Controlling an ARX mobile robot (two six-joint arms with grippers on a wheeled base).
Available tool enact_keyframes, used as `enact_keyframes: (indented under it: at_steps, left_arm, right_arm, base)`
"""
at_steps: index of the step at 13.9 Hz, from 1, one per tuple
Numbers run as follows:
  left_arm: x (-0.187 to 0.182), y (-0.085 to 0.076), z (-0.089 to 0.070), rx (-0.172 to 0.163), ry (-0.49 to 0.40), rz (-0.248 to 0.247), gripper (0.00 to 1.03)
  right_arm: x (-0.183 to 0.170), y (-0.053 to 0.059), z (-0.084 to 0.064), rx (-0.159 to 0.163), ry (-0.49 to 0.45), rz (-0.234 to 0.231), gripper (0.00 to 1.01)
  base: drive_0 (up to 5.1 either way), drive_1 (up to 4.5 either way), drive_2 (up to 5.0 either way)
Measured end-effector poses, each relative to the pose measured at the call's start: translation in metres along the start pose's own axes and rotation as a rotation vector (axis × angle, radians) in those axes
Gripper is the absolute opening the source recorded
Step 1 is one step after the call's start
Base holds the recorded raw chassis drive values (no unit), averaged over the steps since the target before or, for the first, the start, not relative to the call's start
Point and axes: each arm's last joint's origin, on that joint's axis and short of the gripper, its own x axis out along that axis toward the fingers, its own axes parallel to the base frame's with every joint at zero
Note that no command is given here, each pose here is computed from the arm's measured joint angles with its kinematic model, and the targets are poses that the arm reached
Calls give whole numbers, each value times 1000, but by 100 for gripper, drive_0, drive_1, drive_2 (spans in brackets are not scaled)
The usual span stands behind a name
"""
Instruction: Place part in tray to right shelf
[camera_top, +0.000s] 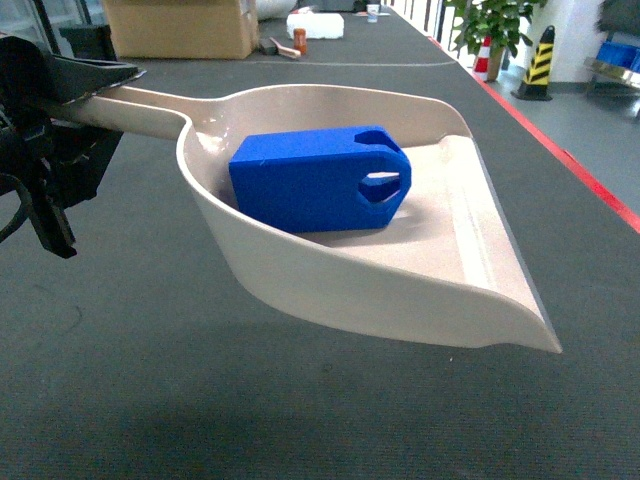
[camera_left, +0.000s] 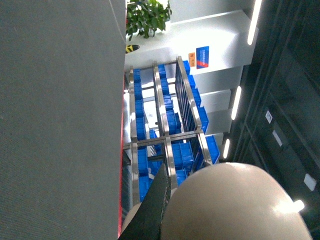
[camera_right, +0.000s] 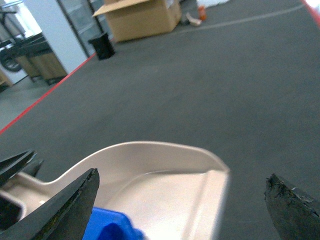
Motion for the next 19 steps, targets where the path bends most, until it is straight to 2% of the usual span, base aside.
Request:
enact_keyframes:
  at_steps: [2, 3, 5, 6, 7, 8, 9, 11, 12, 13, 14, 19]
  left_arm:
    - [0, 0, 0, 0, 0, 0, 14]
    - [0, 0, 0, 0, 0, 0, 14]
    - [0, 0, 0, 0, 0, 0, 14]
    - [0, 0, 0, 0, 0, 0, 14]
    - [0, 0, 0, 0, 0, 0, 14]
    - [0, 0, 0, 0, 0, 0, 14]
    - [0, 0, 0, 0, 0, 0, 14]
    - [0, 0, 0, 0, 0, 0, 14]
    - [0, 0, 0, 0, 0, 0, 14]
    - [0, 0, 0, -1, 2, 0, 14]
    - [0, 0, 0, 0, 1, 0, 14]
    - [0, 0, 0, 0, 0, 2, 14]
  right_arm:
    - [-20, -13, 11, -90, -96, -93, 98]
    - [-24, -15, 11, -116, -106, -108, 98]
    - [-30, -18, 12, -140, -115, -126, 98]
    - [-34, -20, 11, -166, -117, -145, 98]
    - [-36, -21, 11, -171, -120, -152, 98]
    - [-42, -25, 9, -207, -119, -179, 98]
    - [-56, -34, 2, -262, -94, -235, 98]
    - [-85, -44, -15, -322, -37, -337, 98]
    - [-101, -43, -21, -328, -30, -353, 98]
    - [-115, -36, -21, -327, -95, -314, 98]
    - [-113, -37, -23, -329, -75, -322, 98]
    - [-113, -37, -23, -330, -75, -320, 98]
  base:
    - [0, 0, 0]
    - [0, 0, 0]
    - [0, 0, 0]
    - [0, 0, 0]
    - [0, 0, 0]
    - [0, 0, 0]
    - [0, 0, 0]
    - [0, 0, 0]
    - [0, 0, 0]
    - [0, 0, 0]
    - [0, 0, 0]
    - [479, -336, -151]
